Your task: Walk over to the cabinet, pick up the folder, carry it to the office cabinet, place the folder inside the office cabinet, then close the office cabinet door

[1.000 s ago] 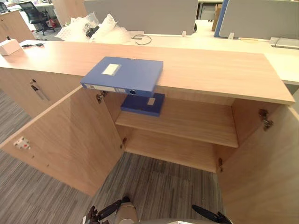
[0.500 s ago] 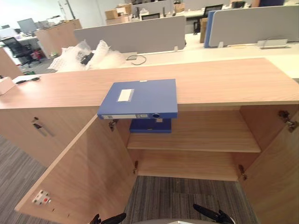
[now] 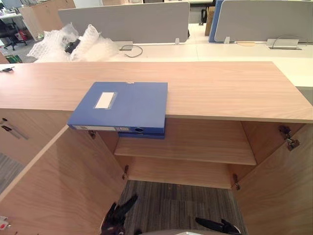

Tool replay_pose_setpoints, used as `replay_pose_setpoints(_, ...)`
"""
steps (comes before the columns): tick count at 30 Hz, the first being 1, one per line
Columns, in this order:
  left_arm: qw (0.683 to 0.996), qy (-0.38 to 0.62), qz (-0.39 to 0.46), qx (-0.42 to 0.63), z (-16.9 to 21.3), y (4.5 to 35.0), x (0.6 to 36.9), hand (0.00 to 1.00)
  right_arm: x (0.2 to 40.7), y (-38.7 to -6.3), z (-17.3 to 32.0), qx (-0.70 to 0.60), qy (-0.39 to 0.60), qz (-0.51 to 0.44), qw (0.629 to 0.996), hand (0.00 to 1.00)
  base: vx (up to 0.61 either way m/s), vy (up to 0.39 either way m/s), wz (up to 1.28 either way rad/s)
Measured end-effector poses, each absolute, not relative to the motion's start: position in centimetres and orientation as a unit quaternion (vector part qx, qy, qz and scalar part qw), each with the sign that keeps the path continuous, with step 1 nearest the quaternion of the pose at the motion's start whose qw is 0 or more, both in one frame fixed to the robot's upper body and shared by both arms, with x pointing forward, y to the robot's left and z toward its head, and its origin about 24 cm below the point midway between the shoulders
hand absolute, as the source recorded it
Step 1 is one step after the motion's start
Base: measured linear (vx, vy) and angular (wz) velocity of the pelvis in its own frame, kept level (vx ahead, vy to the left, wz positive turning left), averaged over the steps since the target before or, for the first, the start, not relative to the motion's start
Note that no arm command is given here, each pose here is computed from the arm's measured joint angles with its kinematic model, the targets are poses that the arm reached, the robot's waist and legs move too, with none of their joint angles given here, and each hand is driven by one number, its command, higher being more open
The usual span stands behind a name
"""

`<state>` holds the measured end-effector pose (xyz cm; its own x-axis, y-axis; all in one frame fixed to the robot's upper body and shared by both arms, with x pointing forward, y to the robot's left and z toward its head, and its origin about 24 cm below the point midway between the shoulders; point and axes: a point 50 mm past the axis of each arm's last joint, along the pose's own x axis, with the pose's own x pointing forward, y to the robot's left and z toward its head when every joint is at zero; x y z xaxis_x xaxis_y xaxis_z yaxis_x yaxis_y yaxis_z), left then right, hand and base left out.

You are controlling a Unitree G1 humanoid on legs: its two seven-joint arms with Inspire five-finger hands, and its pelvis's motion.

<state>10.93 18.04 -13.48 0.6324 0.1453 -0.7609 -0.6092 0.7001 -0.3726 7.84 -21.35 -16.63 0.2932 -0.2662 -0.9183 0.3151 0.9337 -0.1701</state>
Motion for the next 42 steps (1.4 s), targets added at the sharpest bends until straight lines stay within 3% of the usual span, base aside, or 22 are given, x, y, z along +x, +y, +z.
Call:
replay_pose_setpoints(9, 0.893, 0.261, 0.159, -0.329, -9.1, 17.2, 14.7, 1.00, 6.6, -22.0, -16.7, -0.012, 0.588, -0.159, 0.793, 1.00, 0.02, -0.003, 0.01)
replay_pose_setpoints(21, 0.911, 0.297, 0.209, -0.197, -9.1, 18.4, 11.1, 1.00, 6.1, -22.2, -16.7, -0.016, 0.591, -0.161, 0.791, 1.00, -0.01, -0.009, 0.18)
replay_pose_setpoints(28, 0.929, 0.245, 0.234, -0.146, -6.7, 19.5, 11.9, 1.00, 5.9, -22.1, -16.7, -0.027, 0.591, -0.159, 0.790, 1.00, -0.07, 0.017, 0.21)
replay_pose_setpoints(35, 0.953, 0.161, 0.258, -0.016, -2.7, 19.7, 13.9, 1.00, 5.8, -21.9, -16.6, -0.039, 0.589, -0.162, 0.790, 1.00, -0.11, 0.019, 0.26)
replay_pose_setpoints(42, 0.941, 0.092, 0.312, 0.098, 0.2, 19.9, 14.6, 1.00, 4.7, -21.7, -17.0, -0.045, 0.608, -0.171, 0.774, 1.00, -0.03, 0.001, 0.14)
